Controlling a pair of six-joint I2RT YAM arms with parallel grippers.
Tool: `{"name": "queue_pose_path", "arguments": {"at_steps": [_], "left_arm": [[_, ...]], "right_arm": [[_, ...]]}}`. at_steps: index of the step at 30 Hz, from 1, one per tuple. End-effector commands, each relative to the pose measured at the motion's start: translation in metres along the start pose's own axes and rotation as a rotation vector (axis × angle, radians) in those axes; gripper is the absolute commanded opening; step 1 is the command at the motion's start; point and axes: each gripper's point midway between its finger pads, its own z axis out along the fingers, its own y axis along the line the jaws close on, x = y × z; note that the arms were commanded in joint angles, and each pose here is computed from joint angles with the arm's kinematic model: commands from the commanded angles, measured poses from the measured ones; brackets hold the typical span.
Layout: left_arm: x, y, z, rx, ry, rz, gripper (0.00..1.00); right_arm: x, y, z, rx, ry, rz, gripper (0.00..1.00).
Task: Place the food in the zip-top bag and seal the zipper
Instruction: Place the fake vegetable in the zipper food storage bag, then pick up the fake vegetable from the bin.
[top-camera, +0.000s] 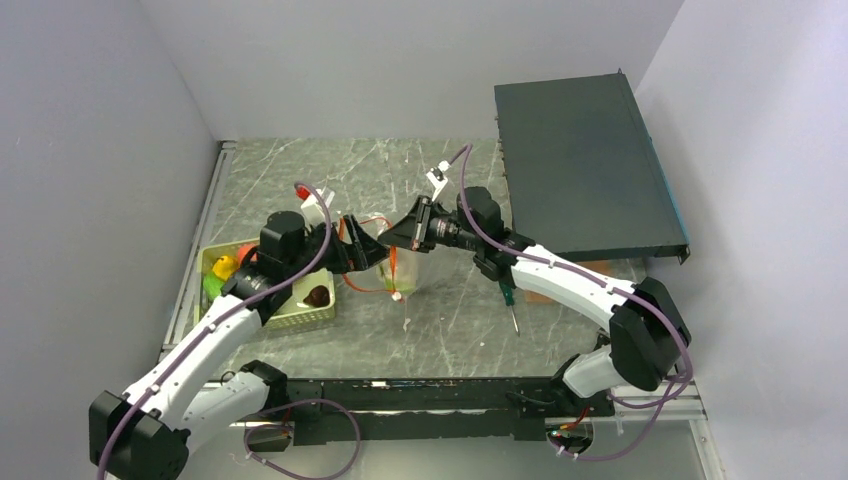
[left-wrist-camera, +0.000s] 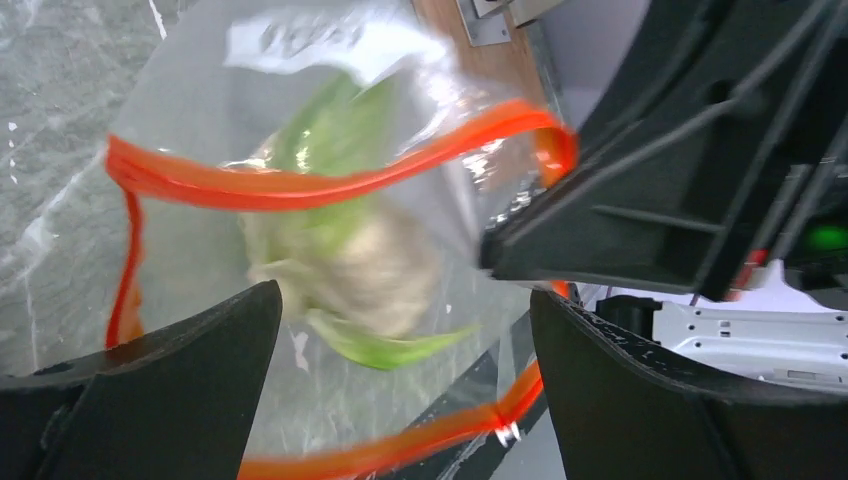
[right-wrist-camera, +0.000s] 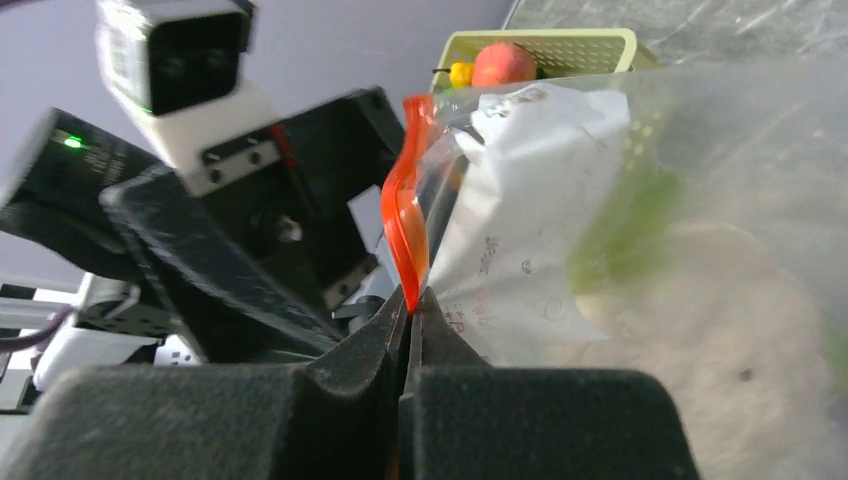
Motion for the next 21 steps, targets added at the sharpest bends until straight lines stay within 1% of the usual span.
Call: {"name": "queue_pose_path", "arguments": {"at_steps": [1, 6, 9, 15, 18, 21], "left_arm": [[-0.013, -0.030, -0.018, 0.036, 0.025, 0.020, 0.99], [-0.019, -0.038, -0.030, -0.016, 0.055, -0.014, 1.00], [-0.024, -0.046, -0.039, -0.012, 0.055, 0.001, 1.00], [-0.034, -0.055, -0.062, -0.014, -0.018, 0.076, 0.98], [-0.037, -0.050, -0.074, -0.074, -0.027, 0.127, 0.98], [-0.038, -0.030, -0.089, -0.211, -0.028, 0.160, 0.98]], "right_arm": [[-0.010, 0.005, -0.006, -0.030, -0.031, -0.018, 0.00], [-0.008, -0.001, -0.007, -0.015, -0.024, -0.023, 0.00], [-0.012, 0.000, -0.009, 0.001, -0.034, -0.037, 0.00], [-0.018, -0.002, -0.022, 0.055, -0.069, -0.092, 0.00], [-0.021, -0.005, -0.029, 0.087, -0.087, -0.120, 0.00], [-0.028, -0.008, -0.037, 0.136, -0.116, -0.162, 0.00]]}}
